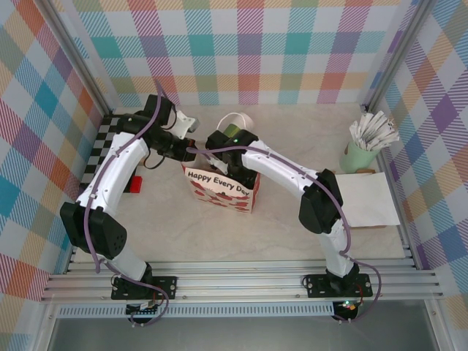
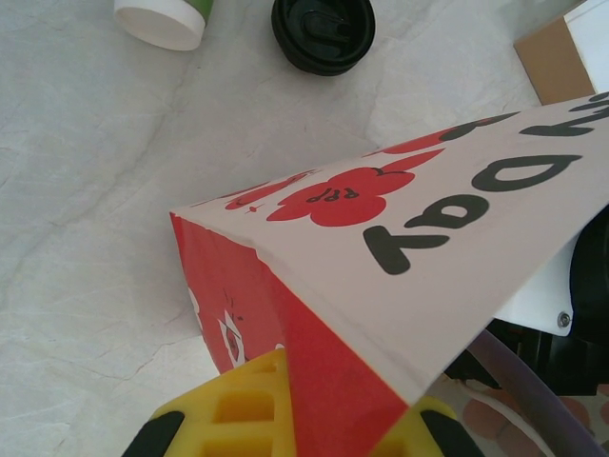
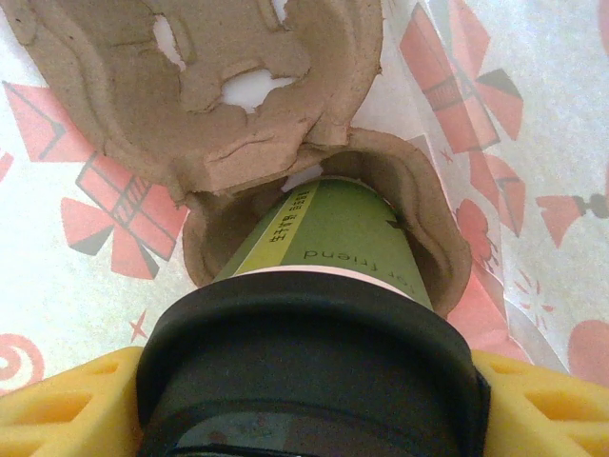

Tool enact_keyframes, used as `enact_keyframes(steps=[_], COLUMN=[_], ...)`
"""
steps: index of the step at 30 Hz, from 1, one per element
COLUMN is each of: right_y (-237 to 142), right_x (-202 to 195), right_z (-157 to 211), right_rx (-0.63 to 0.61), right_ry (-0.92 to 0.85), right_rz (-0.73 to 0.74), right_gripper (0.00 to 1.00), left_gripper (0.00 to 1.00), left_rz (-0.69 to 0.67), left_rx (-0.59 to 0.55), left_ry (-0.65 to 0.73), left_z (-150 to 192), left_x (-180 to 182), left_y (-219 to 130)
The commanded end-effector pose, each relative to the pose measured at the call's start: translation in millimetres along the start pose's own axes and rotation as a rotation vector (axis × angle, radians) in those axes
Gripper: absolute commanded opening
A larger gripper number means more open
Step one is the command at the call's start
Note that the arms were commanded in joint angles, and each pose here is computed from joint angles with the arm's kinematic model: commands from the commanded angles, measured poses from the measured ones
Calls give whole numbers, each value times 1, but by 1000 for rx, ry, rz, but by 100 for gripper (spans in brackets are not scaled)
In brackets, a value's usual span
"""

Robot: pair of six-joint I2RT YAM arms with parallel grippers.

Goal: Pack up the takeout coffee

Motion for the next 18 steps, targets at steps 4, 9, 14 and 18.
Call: enact_keyframes(steps=[4,9,14,18], right_y=[8,5,-4,-9], right_x=[1,3,6,6], right_z=[17,16,15,15], right_rx=[66,57,34,29], right_ry=[-16,-19,-13,-12], right_rz=[-14,-29,-47,-49], right_gripper=[53,53,53,53], left_gripper=[0,0,0,0], left_rz=[68,61,60,60], left_rx=[-44,-44,-49,-47], left_ry=[7,2,2,1], left_z=[-9,-8,-8,-7], left_x=[-14,-13,-13,-13], left_y=[-15,-15,-16,-16])
Point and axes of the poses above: each hand's point on the last joint's axis, 136 mm out from that joint toward the fingers, its own y axis out along the fingers, its own x axis along the line the jaws close on, z = x × y, the point moved 2 cm from there along -y, back along the fingers, and after that the axes turned 15 degrees about -y, right-handed, at the moved point
